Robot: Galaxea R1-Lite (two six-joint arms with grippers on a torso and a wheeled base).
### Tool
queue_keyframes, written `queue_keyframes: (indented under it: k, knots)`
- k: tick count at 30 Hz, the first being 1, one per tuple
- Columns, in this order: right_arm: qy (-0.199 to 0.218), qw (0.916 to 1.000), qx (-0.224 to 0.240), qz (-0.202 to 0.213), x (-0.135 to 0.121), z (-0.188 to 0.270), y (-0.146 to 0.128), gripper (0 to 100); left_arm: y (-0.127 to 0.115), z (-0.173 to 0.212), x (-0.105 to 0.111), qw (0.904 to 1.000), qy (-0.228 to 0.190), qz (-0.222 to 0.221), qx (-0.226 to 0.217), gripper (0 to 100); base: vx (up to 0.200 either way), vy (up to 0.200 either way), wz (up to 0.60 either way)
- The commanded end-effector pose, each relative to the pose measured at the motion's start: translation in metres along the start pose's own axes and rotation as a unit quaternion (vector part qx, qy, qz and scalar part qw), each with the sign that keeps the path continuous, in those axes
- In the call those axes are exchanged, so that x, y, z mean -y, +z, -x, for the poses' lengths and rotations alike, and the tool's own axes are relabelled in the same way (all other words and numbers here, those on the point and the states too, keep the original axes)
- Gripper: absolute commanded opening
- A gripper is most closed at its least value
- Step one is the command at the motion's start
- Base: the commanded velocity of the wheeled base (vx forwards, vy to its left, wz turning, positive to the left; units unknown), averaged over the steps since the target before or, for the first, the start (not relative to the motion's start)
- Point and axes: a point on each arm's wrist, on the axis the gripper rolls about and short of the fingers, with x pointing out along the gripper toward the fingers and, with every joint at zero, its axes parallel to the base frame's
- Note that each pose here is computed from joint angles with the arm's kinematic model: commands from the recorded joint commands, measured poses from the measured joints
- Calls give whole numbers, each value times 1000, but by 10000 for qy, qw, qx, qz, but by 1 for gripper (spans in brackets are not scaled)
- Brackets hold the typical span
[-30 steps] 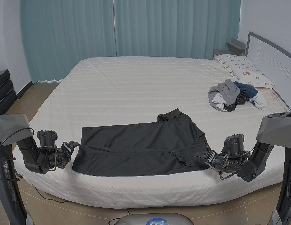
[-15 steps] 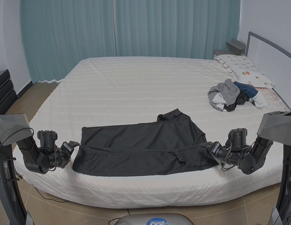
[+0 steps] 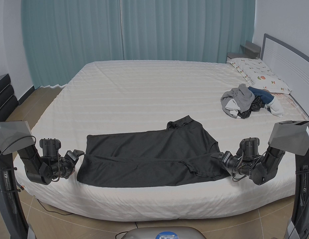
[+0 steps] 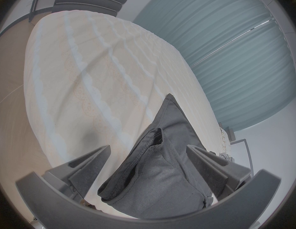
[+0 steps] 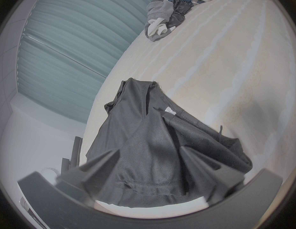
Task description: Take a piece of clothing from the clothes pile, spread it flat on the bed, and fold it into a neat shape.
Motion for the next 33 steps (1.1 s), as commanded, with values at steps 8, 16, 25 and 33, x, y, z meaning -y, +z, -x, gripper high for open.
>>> queue_keyframes:
  k: [8,16,25,33]
  knots:
    - [-50,9997,216,-88,8,-7,13,0,0,0,0,10000,-5,10,4,100,0,0,0]
    - [-43,9996,247,-107,10,-8,15,0,0,0,0,10000,-5,10,4,100,0,0,0]
    - [48,9995,314,-91,8,-5,16,100,1,0,0,10000,-7,37,4,100,0,0,0]
    - [673,9931,684,-671,-6,19,23,100,3,1,0,9999,-15,116,33,100,0,0,0]
